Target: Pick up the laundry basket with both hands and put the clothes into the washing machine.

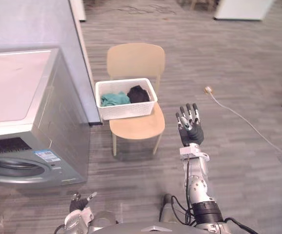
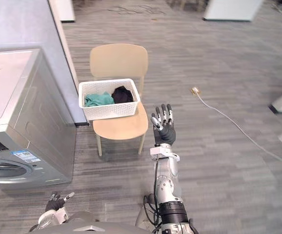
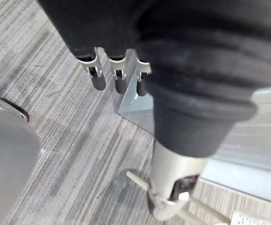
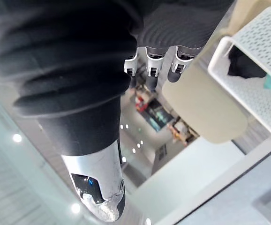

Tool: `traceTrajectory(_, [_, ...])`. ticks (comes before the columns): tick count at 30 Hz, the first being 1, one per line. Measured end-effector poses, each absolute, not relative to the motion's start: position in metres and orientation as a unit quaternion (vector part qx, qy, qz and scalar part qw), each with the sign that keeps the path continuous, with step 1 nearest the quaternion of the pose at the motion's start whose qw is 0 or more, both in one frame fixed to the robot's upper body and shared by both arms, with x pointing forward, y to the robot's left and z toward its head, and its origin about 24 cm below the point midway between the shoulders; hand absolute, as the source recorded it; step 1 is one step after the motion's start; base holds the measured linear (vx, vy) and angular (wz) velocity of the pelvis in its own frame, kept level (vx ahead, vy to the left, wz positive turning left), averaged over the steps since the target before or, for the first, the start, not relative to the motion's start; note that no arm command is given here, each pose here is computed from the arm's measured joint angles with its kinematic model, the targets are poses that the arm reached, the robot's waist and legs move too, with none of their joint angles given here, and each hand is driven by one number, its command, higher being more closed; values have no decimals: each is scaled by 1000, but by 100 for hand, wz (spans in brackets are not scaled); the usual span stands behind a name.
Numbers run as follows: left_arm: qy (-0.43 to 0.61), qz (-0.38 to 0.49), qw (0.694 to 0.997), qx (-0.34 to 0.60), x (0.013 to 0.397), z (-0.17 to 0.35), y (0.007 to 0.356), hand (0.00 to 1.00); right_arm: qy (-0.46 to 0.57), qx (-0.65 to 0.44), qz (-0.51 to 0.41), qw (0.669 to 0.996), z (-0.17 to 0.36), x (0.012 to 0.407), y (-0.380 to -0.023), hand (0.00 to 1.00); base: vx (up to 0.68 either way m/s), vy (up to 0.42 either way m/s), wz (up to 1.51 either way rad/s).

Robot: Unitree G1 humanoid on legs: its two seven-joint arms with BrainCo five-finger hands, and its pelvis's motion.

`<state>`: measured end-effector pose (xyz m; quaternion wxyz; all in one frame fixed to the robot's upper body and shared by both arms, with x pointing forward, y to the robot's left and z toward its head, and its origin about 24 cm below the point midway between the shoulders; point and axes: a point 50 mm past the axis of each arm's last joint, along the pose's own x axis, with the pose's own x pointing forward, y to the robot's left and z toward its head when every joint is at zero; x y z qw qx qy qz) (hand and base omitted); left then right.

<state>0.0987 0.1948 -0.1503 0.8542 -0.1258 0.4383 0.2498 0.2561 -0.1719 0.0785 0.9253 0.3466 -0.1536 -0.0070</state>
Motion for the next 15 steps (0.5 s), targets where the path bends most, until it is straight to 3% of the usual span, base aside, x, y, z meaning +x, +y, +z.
traceTrajectory(3, [458,289,825,-159,73,-157,186,0,-198,316,9,928,101,255,-175,0,347,-526,88])
traceTrajectory(8, [460,313,817,-152,61,-156,200,0,-248,261,12,933,127,263,-175,0,253,-320,41])
traceTrajectory(11, [447,306,828,-144,71,-154,205,0,-281,165,-29,945,145,269,-198,0,237,-159,101])
traceTrajectory(15, [449,300,831,-134,74,-154,206,0,-249,1,-94,964,143,283,-218,0,185,27,76])
